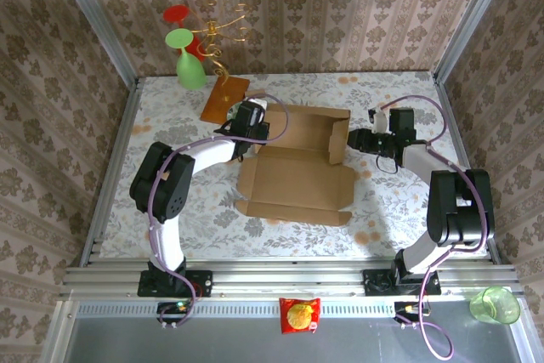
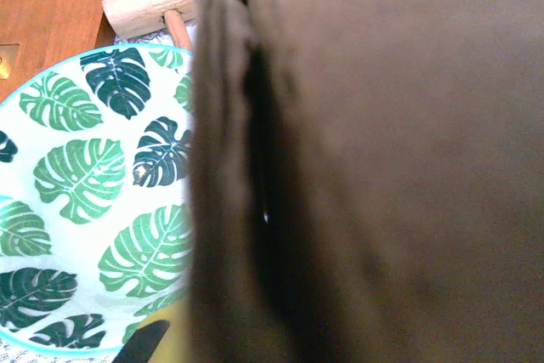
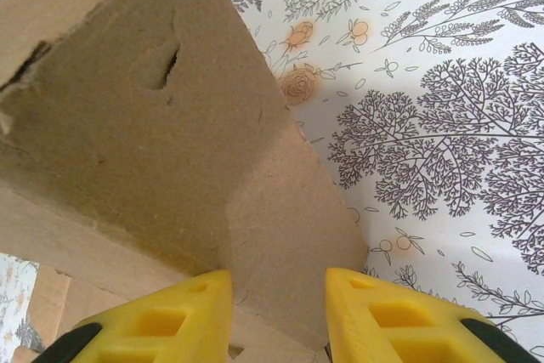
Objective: Fold the paper box
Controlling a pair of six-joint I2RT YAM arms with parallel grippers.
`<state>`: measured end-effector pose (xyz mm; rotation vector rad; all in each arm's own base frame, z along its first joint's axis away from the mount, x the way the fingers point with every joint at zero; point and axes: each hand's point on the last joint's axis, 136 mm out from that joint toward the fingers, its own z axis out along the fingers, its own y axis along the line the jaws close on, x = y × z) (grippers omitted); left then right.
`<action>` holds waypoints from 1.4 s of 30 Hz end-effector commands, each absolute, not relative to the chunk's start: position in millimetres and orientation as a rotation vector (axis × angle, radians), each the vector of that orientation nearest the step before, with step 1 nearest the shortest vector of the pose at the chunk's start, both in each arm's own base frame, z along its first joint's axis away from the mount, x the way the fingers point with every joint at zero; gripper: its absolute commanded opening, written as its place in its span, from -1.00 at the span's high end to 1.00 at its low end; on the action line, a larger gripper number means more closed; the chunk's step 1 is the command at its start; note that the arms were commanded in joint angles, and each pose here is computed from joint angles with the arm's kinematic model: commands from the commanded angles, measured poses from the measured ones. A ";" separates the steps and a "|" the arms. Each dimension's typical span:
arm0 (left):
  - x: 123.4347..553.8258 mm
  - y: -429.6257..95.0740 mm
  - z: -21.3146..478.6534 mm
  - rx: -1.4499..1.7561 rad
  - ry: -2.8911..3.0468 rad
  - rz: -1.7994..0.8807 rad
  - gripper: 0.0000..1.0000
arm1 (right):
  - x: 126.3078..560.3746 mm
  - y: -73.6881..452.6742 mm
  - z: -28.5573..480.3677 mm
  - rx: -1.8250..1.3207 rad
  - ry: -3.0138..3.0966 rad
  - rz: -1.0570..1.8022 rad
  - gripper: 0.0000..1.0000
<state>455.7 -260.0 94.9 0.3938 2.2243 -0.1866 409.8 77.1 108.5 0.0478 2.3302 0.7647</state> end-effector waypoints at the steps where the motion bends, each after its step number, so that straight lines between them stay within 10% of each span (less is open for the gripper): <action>1: 451.7 -259.5 88.9 0.437 2.235 -0.164 1.00 | 405.7 87.7 129.0 -0.046 2.297 0.805 0.28; 42: 453.9 -257.1 84.9 0.497 2.235 -0.183 1.00 | 395.7 93.1 126.6 -0.254 2.278 0.830 -0.01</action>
